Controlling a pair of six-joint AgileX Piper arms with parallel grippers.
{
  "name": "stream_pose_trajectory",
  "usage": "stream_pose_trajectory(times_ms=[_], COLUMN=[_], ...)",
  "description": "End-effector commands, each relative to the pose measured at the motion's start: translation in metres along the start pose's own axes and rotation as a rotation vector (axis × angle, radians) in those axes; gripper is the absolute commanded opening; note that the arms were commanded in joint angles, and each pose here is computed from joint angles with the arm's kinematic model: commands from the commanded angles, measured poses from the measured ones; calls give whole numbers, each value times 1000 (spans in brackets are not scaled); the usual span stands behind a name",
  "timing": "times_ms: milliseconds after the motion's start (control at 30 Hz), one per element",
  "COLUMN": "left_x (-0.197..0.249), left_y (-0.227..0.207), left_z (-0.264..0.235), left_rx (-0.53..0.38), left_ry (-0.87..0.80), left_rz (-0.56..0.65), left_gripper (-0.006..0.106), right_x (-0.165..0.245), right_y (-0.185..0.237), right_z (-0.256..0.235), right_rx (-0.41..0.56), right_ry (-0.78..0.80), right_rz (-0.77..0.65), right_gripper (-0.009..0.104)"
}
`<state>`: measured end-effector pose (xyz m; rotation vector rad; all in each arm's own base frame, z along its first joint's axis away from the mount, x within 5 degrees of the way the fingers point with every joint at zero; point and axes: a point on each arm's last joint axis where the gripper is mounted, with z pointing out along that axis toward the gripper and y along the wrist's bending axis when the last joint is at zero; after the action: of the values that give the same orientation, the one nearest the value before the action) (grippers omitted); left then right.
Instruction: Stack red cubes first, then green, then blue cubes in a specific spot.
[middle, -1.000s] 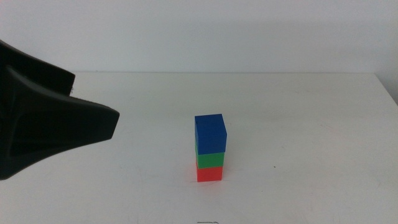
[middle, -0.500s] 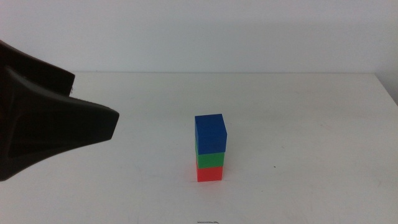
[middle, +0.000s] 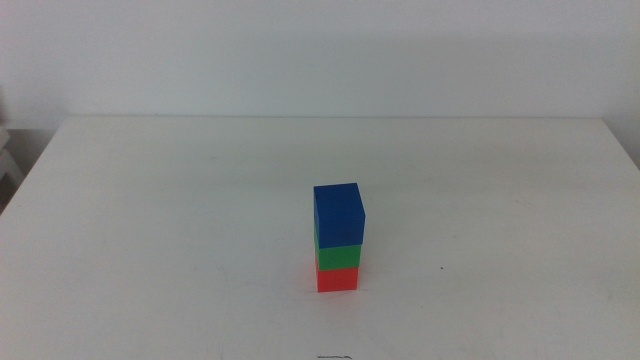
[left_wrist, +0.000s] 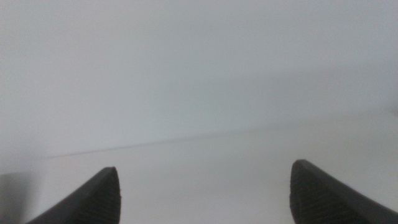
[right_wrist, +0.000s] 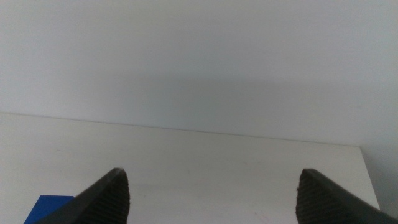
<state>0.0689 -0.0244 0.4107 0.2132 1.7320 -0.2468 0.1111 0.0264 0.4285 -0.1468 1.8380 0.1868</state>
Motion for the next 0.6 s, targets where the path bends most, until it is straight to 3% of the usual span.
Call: stream_pose_trajectory(times_ms=[0,167,567], left_x=[2,33,41], left_y=[11,14,15], left_z=[-9,-19,-18], left_rx=[-153,-259,-258], left_ry=[-151,-154,-142], left_rz=[-17,-81,-91], left_gripper=[92,92,92], right_x=[-13,-13,-13], right_y=[-1,-1,-1], right_z=[-3,-3,-3], right_rx=[7,7,7], right_ry=[-93,-93,-93], right_rz=[-26,-26,-26], right_gripper=[78,78,78])
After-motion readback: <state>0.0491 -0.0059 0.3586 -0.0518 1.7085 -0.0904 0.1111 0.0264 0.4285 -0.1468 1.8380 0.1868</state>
